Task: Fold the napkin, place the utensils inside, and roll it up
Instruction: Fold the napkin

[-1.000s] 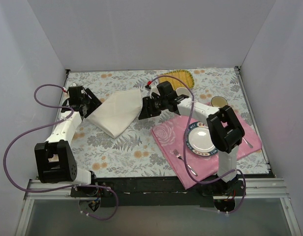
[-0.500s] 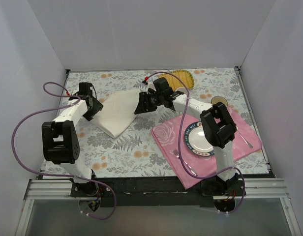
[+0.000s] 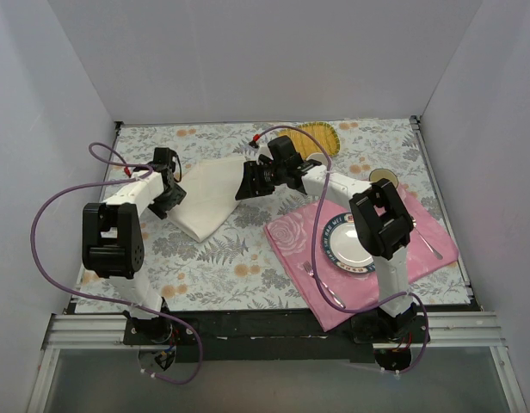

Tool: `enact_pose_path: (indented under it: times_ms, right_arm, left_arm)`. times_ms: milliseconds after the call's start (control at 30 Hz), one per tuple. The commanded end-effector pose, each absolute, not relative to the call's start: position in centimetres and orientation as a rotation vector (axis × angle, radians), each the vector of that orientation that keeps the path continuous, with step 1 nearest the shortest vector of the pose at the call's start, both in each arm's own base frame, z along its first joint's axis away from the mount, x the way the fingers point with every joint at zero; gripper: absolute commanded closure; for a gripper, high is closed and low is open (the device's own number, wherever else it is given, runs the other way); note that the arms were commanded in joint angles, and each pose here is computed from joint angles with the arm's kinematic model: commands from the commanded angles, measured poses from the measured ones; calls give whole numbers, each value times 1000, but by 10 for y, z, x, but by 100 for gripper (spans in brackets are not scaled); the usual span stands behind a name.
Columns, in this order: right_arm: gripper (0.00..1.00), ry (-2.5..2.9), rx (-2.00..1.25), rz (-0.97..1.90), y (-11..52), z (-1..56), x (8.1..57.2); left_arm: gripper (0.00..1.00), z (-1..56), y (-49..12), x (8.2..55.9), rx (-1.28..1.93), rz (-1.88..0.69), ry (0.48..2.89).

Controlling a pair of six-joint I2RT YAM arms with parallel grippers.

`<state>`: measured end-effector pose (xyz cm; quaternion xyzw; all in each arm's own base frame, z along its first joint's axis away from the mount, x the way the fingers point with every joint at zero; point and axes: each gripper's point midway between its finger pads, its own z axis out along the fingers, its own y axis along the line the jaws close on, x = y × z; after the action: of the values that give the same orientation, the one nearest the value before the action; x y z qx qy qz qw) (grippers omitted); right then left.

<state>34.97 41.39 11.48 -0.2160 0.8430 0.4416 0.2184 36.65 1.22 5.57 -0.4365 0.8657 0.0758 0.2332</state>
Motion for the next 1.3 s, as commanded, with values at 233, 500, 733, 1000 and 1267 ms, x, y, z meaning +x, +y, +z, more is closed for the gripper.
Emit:
enact_pose_path:
  times_ms: [233, 500, 733, 1000, 1267]
  right_arm:
    - [44, 2290, -577, 1229, 435, 106, 383]
    - [47, 2279, -588, 1235, 445, 89, 396]
    - [48, 2288, -571, 1249, 447, 86, 396]
    - [49, 2232, -571, 1267, 451, 100, 401]
    - [51, 2212, -554, 1379, 462, 93, 398]
  left_arm:
    - [54, 63, 26, 370, -1218, 245, 2255]
    - [63, 79, 19, 378, -1151, 135, 2214]
    - [79, 101, 2, 391, -1031, -50, 2161]
    - [100, 115, -10, 398, -906, -169, 2111]
    - [100, 83, 11, 390, -877, -96, 2118]
